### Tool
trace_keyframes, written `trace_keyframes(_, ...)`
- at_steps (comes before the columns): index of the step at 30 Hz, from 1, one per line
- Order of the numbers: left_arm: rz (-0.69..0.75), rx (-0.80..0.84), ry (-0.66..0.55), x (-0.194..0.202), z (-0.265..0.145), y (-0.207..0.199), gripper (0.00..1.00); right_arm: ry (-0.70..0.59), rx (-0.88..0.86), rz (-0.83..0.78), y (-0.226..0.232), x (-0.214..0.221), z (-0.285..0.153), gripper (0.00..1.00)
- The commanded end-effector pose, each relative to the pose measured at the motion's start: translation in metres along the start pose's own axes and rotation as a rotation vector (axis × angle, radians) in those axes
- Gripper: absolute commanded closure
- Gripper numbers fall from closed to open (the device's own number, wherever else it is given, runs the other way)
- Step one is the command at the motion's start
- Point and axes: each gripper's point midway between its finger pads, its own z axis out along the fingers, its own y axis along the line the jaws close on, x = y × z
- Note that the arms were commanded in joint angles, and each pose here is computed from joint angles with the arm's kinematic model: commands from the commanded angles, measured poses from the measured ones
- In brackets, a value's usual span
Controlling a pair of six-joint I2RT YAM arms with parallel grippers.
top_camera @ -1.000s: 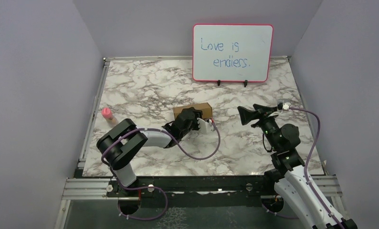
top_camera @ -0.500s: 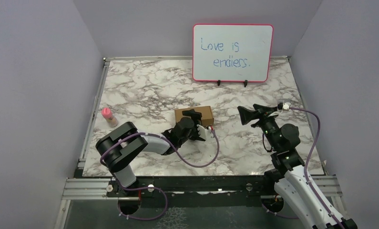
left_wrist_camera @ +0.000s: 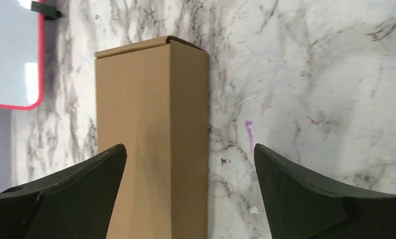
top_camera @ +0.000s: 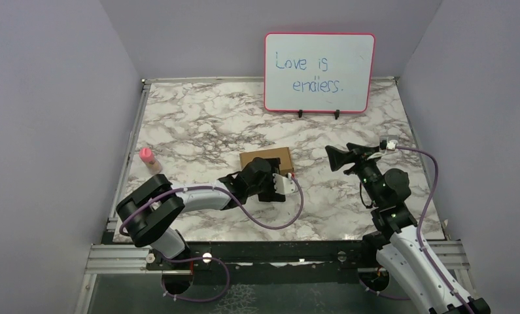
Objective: Fold the paper box
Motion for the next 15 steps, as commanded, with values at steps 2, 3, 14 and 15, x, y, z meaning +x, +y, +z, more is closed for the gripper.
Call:
trace_keyframes(2, -0.152, 0.082, -0.031, -0.020, -0.011, -0.010, 0.01, -0.002, 0.019, -0.001, -0.004, 0.002, 0.001, 0.10)
trace_keyframes(3, -0.185, 0.064, -0.035, -0.022, -0.010, -0.004, 0.01, -0.001, 0.021, -0.002, -0.004, 0.002, 0.001, 0.10)
trace_keyframes(14, -0.620, -0.140, -0.106, -0.024, -0.023, 0.105, 0.01, 0.004, 0.108, -0.035, -0.020, 0.000, 0.000, 0.09)
trace_keyframes(15, -0.688, -0.177, -0.119, -0.022, -0.029, 0.121, 0.01, 0.001, 0.120, -0.038, -0.022, -0.002, 0.000, 0.09)
